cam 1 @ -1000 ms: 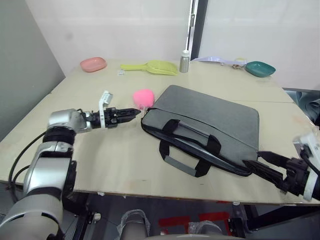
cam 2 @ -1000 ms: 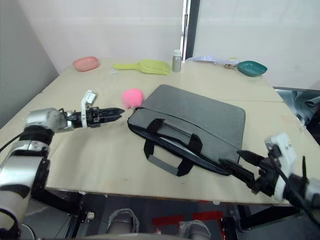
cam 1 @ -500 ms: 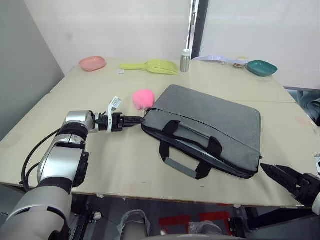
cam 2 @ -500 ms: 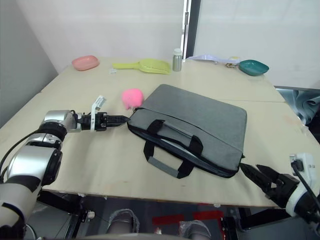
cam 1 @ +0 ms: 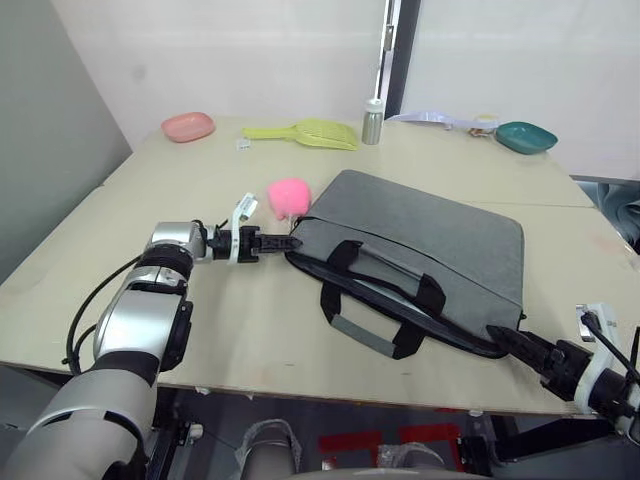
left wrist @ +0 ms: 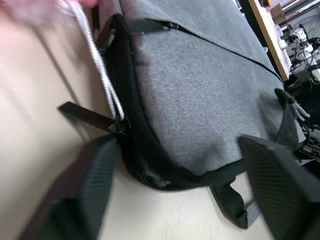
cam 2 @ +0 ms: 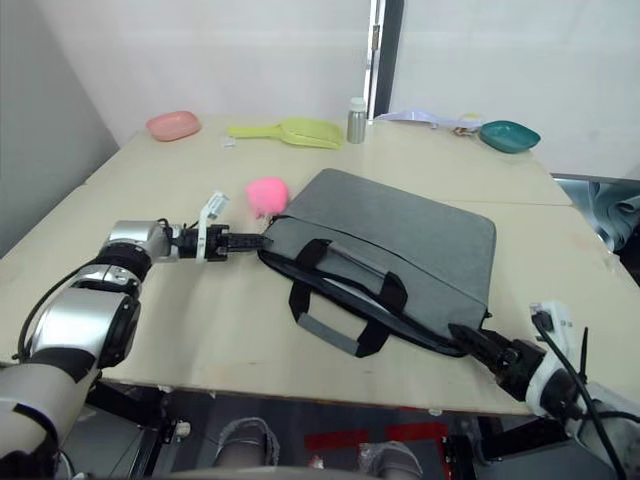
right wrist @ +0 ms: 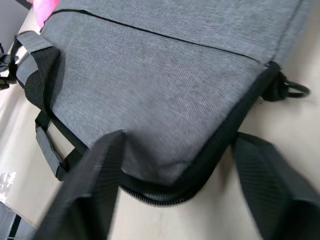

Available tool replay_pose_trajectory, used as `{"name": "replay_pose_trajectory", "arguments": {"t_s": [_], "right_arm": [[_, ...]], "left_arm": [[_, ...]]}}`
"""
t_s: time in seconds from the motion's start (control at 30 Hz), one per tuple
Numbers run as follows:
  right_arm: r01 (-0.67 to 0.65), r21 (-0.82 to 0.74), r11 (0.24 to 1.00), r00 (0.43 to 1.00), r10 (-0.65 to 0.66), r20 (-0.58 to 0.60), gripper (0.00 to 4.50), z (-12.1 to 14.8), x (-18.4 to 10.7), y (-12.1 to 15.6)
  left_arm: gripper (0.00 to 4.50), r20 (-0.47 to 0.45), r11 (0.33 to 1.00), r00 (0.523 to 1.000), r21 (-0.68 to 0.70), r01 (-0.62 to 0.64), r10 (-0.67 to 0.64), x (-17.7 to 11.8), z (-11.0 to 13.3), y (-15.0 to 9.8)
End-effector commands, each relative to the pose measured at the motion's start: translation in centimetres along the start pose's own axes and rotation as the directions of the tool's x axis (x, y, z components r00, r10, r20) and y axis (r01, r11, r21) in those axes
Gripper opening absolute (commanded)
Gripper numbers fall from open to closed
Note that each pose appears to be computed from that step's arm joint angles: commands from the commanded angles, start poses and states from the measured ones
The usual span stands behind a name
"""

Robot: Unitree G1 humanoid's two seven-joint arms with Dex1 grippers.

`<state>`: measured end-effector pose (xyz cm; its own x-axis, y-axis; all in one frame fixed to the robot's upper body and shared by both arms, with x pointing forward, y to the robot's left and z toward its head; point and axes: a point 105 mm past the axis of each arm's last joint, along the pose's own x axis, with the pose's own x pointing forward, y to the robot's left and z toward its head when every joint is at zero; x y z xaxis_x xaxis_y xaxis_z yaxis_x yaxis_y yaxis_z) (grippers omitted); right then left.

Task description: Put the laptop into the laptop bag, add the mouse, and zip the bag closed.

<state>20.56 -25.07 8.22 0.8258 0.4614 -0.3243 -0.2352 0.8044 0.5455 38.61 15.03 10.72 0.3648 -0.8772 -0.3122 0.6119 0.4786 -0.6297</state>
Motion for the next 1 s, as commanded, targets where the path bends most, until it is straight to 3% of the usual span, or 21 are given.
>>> {"name": "replay_pose_trajectory", "arguments": {"t_s": [0.03, 0.2, 0.27, 0.7, 1.0], "right_arm": [[-0.005, -0.020, 1.000, 1.000, 0.005, 0.011, 1.93, 0.4, -0.2, 0.1], [-0.005, -0.018, 1.000, 1.000, 0.005, 0.013, 0.22, 0.2, -0.5, 0.1], [-0.005, -0.018, 1.000, 1.000, 0.005, 0.012, 0.00, 0.1, -0.5, 0.1], [-0.010, -0.105, 0.994, 0.999, 0.005, -0.046, 0.00, 0.9, 0.4, 0.1], [-0.102, -0.258, 0.961, 0.968, 0.037, -0.246, 0.00, -0.1, 2.2, 0.8]], "left_arm": [[2.22, 0.027, 0.999, 0.999, 0.037, -0.025, 0.024, 0.0, 1.0, 0.0], [0.42, 0.046, 0.998, 0.998, 0.027, -0.050, 0.049, 0.4, 0.7, 0.5], [0.04, 0.045, 0.998, 0.998, 0.026, -0.054, 0.052, 0.4, 0.6, 0.6], [0.04, -0.072, 0.998, 0.997, 0.061, 0.034, -0.029, -2.2, -1.1, -0.5], [0.04, -0.062, 0.995, 0.998, 0.100, -0.016, 0.023, -6.4, -3.2, -2.4]]}}
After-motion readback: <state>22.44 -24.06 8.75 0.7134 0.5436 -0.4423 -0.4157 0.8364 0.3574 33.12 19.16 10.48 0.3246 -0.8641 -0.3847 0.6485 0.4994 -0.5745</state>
